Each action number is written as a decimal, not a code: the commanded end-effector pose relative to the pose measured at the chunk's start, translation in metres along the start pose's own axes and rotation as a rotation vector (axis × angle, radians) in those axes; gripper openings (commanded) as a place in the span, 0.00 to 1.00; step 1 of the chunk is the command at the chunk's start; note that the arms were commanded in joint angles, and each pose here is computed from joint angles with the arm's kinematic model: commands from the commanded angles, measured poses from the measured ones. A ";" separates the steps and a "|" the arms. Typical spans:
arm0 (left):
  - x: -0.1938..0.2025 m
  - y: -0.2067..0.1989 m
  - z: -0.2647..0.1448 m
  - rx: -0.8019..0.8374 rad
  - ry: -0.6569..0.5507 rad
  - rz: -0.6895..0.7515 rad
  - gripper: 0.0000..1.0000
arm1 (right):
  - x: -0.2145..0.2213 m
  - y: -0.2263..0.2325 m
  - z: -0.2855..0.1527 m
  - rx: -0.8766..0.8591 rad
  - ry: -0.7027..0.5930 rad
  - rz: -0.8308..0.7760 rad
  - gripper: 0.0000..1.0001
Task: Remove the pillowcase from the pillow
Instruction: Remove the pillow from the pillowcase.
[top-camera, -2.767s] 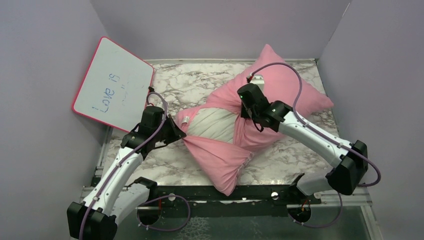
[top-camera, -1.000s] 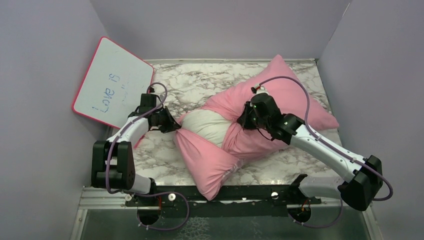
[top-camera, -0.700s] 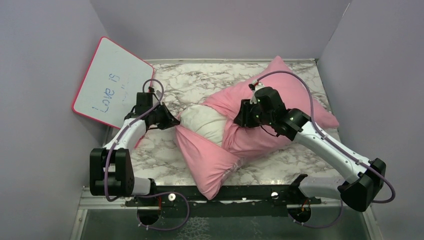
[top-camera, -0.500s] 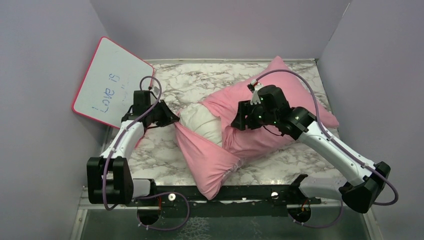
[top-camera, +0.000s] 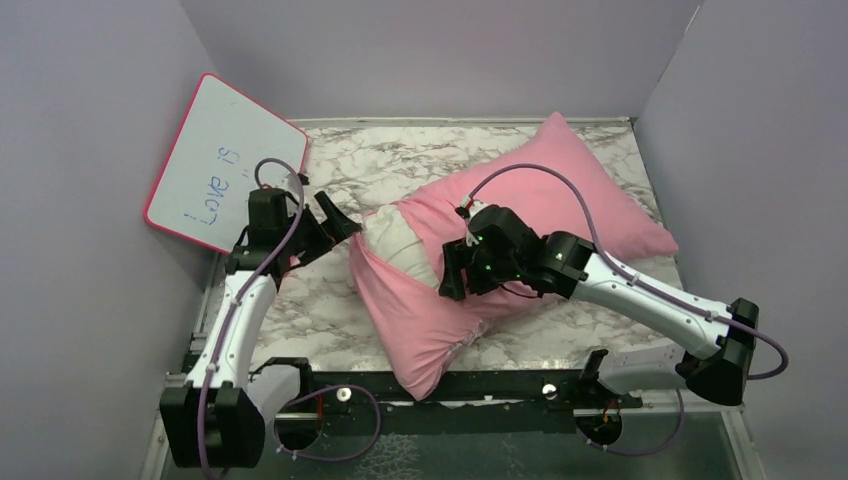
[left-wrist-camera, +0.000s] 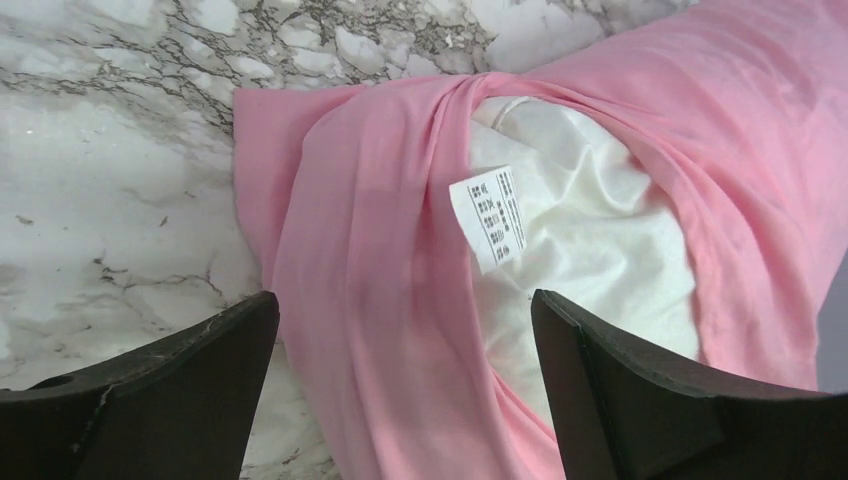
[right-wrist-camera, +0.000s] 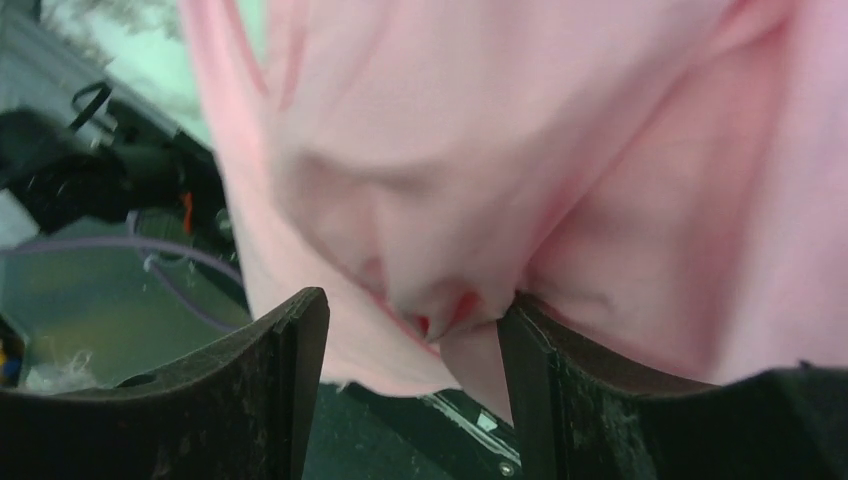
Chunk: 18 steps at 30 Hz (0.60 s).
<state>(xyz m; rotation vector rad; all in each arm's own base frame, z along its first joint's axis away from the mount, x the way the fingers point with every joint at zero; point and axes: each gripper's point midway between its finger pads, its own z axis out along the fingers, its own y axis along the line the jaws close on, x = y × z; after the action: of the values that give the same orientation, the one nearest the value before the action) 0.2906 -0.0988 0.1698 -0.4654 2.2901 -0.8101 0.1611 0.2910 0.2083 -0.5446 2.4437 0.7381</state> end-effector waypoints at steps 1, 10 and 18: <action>-0.009 0.012 -0.030 -0.087 -0.136 -0.092 0.99 | -0.014 -0.034 0.010 0.212 -0.103 0.126 0.67; 0.047 -0.006 -0.045 0.097 0.011 -0.048 0.99 | -0.021 -0.056 0.006 0.252 -0.316 0.397 1.00; 0.071 -0.033 -0.061 0.222 0.032 -0.007 0.99 | -0.027 -0.020 0.001 -0.079 -0.447 0.305 1.00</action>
<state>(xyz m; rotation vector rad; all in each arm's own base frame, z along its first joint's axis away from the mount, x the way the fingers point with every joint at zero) 0.2131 -0.1127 0.1652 -0.4842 2.2611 -0.9587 0.1887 0.2650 0.2006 0.0059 2.2076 0.8338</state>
